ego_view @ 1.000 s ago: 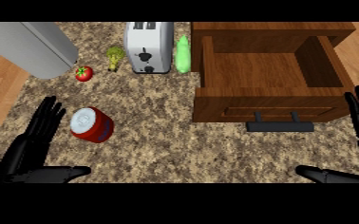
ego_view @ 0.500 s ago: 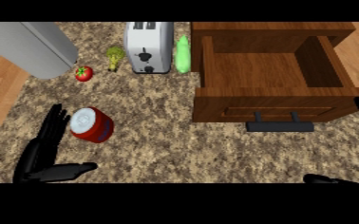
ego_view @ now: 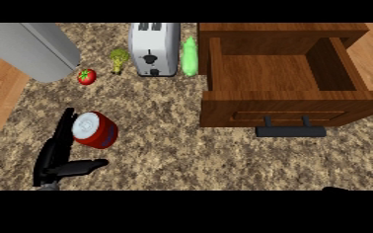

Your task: Pick up the can, place it into the drawer and close the drawer

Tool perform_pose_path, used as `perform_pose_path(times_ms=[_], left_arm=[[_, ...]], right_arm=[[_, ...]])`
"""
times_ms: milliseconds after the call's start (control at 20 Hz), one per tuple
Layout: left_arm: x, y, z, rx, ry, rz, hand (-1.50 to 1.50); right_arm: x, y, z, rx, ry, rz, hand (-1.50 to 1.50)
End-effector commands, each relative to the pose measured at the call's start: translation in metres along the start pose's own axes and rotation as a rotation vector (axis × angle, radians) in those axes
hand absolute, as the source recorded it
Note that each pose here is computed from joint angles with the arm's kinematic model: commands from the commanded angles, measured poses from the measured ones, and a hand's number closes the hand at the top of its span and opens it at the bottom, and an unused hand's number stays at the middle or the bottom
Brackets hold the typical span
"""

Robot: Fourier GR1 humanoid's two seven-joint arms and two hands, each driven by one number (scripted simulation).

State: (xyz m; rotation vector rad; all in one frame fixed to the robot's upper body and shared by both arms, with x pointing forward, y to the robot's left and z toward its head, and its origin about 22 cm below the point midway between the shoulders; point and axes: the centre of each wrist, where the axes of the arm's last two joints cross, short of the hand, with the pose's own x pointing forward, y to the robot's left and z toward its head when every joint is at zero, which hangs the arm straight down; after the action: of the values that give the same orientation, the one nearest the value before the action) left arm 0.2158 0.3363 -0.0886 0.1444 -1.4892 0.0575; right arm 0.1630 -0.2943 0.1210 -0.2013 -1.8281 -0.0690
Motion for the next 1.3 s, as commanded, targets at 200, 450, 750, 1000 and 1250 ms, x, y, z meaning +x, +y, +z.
perform_pose_path(times_ms=[200,450,750,1000,1250], left_arm=[[-0.036,-0.007,-0.004,0.025,0.030,0.007,-1.50],[-0.021,0.008,-0.033,0.022,0.040,0.022,-1.50],[-0.047,0.013,-0.026,-0.004,0.014,0.036,-1.50],[-0.044,-0.016,-0.046,-0.086,-0.001,0.035,-1.50],[-0.034,0.008,-0.056,-0.163,0.009,0.064,1.50]], right_arm=[[0.009,-0.012,-0.012,-0.015,-0.014,-0.002,-1.50],[0.018,-0.011,-0.008,0.006,-0.010,0.005,-1.50],[0.020,-0.008,-0.016,-0.012,0.004,0.018,-1.50],[0.022,-0.009,-0.007,0.006,-0.022,0.006,-1.50],[0.026,-0.007,-0.010,-0.003,-0.021,0.015,-1.50]])
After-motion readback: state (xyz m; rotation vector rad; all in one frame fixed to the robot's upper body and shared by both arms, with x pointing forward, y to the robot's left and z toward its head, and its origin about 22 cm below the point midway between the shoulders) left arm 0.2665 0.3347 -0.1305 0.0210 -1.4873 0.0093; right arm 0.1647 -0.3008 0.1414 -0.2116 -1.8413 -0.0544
